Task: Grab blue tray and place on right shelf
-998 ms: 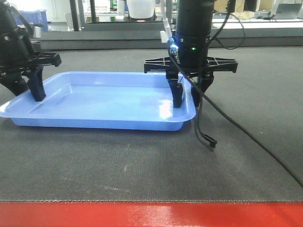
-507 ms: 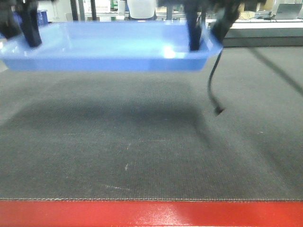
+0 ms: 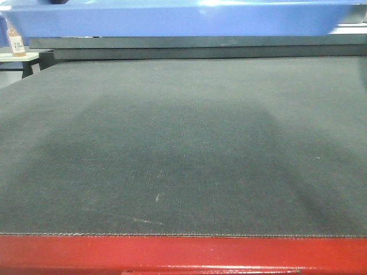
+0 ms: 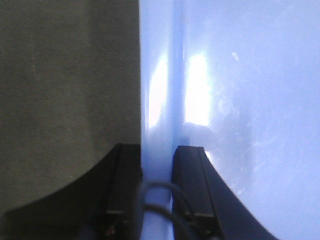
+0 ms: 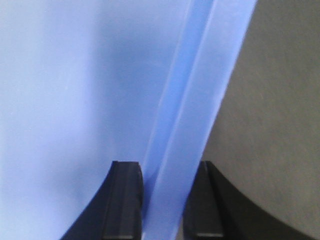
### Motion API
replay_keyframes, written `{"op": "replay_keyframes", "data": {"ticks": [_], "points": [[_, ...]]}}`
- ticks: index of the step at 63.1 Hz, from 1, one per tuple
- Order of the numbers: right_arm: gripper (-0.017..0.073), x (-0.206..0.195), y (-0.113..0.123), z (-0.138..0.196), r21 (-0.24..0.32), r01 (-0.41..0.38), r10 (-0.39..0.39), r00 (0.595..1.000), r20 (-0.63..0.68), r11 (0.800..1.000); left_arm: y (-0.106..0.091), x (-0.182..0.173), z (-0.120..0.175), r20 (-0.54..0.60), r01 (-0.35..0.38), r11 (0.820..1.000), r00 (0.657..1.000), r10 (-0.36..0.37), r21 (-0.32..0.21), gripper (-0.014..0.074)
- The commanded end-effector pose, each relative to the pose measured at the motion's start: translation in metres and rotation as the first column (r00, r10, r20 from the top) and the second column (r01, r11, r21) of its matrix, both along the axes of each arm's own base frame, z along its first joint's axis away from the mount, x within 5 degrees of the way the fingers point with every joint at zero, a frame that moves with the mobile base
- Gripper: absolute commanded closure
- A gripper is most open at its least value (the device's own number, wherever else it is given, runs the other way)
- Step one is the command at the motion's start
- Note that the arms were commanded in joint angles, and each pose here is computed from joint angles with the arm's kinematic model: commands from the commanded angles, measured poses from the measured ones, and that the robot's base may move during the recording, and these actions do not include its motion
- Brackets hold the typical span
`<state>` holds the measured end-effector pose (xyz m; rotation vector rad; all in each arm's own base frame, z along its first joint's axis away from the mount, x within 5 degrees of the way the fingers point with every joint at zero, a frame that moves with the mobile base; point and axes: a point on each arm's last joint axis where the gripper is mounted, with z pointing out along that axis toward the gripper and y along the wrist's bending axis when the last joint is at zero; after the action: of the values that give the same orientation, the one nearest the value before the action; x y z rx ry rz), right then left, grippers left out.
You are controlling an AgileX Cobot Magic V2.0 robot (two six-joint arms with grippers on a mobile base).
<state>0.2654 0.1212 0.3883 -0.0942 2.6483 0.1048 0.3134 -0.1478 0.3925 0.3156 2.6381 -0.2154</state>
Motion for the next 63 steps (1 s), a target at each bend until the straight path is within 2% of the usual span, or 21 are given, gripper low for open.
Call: {"op": "replay_keyframes", "data": {"ticks": [1, 7, 22, 32, 37, 47, 59, 63], "points": [[0.0537, -0.023, -0.012, 0.018, -0.005, -0.044, 0.044, 0.994, 0.096, 0.999, -0.005, -0.030, 0.027, 0.027, 0.028, 1.000, 0.999, -0.028, -0.001, 0.0634], [0.0537, -0.034, -0.019, 0.018, -0.012, -0.041, 0.042, 0.993, 0.107, 0.999, -0.018, -0.038, 0.028, 0.043, 0.062, 0.998, 0.997, -0.063, 0.028, 0.0634], [0.0537, -0.049, -0.030, 0.032, -0.021, -0.031, 0.034, 0.985, 0.168, 0.999, -0.040, -0.052, 0.023, 0.035, 0.131, 0.990, 0.990, -0.133, 0.048, 0.0634], [0.0537, -0.047, -0.032, 0.032, -0.048, -0.023, 0.031, 0.983, 0.181, 0.999, -0.038, -0.054, 0.013, 0.005, 0.132, 0.989, 0.991, -0.133, 0.068, 0.0634], [0.0537, -0.044, -0.032, 0.032, -0.043, -0.021, 0.029, 0.981, 0.191, 0.999, -0.036, -0.056, 0.013, 0.007, 0.129, 0.988, 0.991, -0.130, 0.078, 0.0634], [0.0537, -0.033, -0.036, 0.025, -0.038, 0.015, -0.009, 0.987, 0.163, 0.999, -0.030, -0.063, 0.023, 0.038, 0.128, 0.990, 0.991, -0.131, 0.065, 0.0634], [0.0537, -0.025, -0.044, 0.019, 0.036, 0.065, -0.069, 0.991, 0.113, 0.997, -0.027, -0.066, 0.028, 0.055, 0.125, 0.990, 0.990, -0.129, 0.065, 0.0634], [0.0537, -0.024, -0.046, 0.019, 0.040, 0.073, -0.077, 0.991, 0.111, 0.997, -0.027, -0.066, 0.028, 0.055, 0.125, 0.990, 0.990, -0.129, 0.065, 0.0634]]}}
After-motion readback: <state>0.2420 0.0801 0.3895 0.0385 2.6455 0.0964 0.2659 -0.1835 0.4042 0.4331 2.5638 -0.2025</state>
